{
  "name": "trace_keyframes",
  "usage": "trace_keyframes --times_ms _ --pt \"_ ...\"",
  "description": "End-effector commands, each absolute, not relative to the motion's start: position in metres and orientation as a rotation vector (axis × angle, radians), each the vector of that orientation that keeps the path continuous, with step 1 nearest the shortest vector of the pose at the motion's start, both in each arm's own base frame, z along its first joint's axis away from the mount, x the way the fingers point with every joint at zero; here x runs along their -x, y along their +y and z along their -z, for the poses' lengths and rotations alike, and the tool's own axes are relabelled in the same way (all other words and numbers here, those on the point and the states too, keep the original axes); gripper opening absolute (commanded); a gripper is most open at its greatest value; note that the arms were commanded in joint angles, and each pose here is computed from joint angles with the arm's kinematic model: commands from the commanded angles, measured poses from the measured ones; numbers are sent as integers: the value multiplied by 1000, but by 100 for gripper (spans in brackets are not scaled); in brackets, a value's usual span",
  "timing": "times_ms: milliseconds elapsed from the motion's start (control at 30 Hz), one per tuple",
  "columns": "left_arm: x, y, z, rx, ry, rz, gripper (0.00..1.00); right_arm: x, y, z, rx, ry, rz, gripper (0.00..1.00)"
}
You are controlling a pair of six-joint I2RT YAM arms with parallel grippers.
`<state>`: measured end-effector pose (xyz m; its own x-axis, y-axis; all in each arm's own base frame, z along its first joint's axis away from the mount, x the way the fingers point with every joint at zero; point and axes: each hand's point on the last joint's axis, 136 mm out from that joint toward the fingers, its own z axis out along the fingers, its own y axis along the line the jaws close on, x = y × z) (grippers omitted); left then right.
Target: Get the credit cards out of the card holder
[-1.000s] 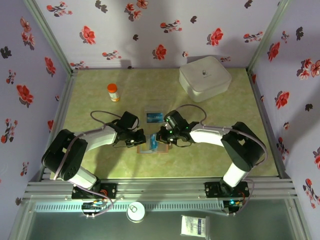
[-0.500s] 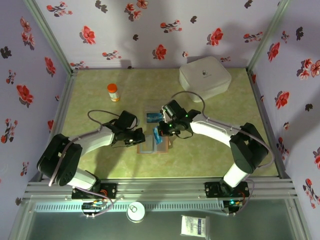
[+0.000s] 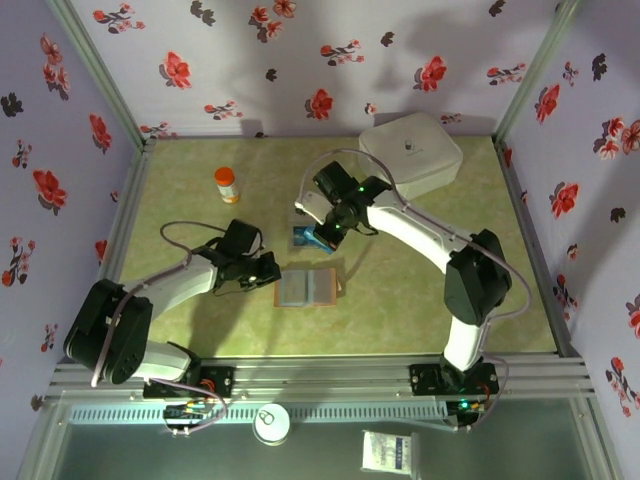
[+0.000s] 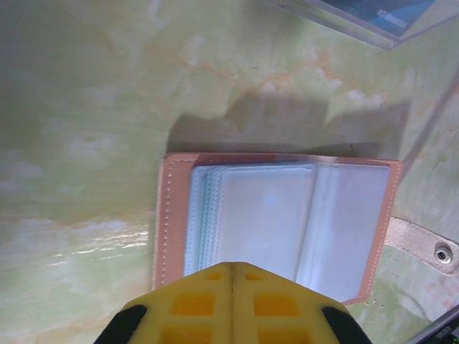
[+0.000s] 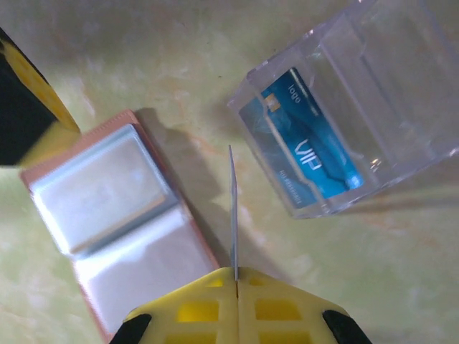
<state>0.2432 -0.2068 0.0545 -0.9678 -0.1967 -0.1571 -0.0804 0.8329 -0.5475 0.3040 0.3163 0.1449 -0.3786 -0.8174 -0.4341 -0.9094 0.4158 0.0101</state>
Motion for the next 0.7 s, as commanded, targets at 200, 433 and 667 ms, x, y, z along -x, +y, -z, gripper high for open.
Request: trace_keyframes --times_ms 200,433,667 --pt "-240 -194 -52 209 2812 805 2 -327 319 -136 1951 2097 -198 0" --pt "-240 -190 -48 221 2818 805 2 -344 334 -130 2035 2066 -217 0" --pt "-241 -187 -46 230 2820 809 2 -359 345 -121 2048 2057 -231 0"
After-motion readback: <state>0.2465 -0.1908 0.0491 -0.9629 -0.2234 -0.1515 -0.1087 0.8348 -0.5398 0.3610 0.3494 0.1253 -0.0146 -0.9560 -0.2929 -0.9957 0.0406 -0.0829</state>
